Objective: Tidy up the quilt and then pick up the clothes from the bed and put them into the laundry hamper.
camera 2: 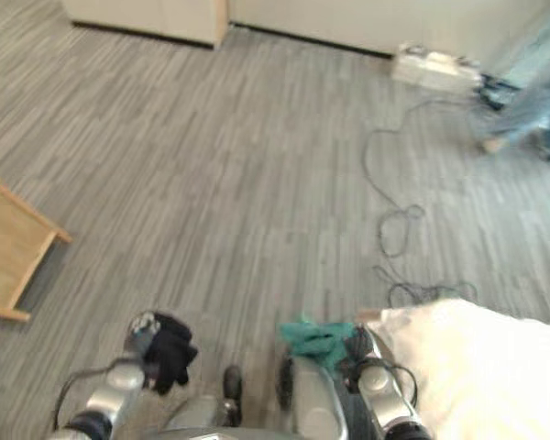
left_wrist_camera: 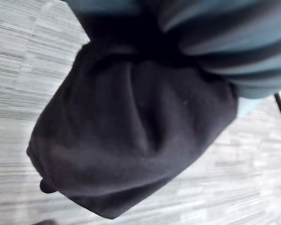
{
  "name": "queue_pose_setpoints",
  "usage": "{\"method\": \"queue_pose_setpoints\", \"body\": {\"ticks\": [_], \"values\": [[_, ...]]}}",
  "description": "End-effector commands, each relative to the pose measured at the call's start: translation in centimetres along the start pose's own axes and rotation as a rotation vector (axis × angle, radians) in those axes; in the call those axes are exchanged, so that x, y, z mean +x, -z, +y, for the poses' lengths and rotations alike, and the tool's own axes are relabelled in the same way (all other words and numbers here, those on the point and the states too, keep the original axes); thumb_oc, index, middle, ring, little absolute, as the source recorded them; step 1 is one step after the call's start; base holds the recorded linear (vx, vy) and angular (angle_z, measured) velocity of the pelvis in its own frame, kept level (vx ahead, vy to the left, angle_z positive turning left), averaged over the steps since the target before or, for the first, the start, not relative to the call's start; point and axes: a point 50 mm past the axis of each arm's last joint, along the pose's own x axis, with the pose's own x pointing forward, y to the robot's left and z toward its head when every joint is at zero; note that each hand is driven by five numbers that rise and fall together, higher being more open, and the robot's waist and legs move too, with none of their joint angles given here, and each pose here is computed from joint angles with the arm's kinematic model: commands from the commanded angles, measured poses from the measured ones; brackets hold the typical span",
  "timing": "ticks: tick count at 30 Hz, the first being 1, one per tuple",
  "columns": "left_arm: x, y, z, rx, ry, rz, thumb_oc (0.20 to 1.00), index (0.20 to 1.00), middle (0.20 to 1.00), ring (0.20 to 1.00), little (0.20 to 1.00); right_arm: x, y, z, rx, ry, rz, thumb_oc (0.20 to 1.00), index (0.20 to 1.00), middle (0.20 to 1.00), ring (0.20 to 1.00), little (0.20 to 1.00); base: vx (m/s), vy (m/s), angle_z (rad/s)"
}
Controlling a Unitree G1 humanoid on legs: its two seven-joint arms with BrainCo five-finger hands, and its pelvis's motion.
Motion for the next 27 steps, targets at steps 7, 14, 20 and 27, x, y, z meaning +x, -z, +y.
{"method": "queue_pose_setpoints", "body": {"ticks": [7, 14, 20, 27], "values": [[-0.9, 2.3, 1.8, 0.056, -0.068, 0.019, 0.200, 0.200, 0.200, 0.200, 0.200, 0.3, 0.4, -4.3, -0.123, 0.062, -0.015, 0.200, 0.200, 0.200, 0.200, 0.200, 0.63, -0.443, 1.18], [-1.4, 3.5, 1.6, 0.001, -0.083, 0.059, 0.200, 0.200, 0.200, 0.200, 0.200, 1.6, -4.4, -6.4, -0.108, 0.120, -0.162, 0.200, 0.200, 0.200, 0.200, 0.200, 0.41, -0.246, 0.15], [-2.4, 5.9, 0.4, 0.009, -0.049, 0.157, 0.200, 0.200, 0.200, 0.200, 0.200, 1.9, -4.0, -6.5, -0.121, 0.150, -0.137, 0.200, 0.200, 0.200, 0.200, 0.200, 0.64, 0.003, 0.35], [-2.1, 5.9, 0.6, 0.053, -0.060, 0.175, 0.200, 0.200, 0.200, 0.200, 0.200, 1.7, -3.7, -4.1, -0.084, 0.104, -0.139, 0.200, 0.200, 0.200, 0.200, 0.200, 0.59, 0.085, 1.11]]}}
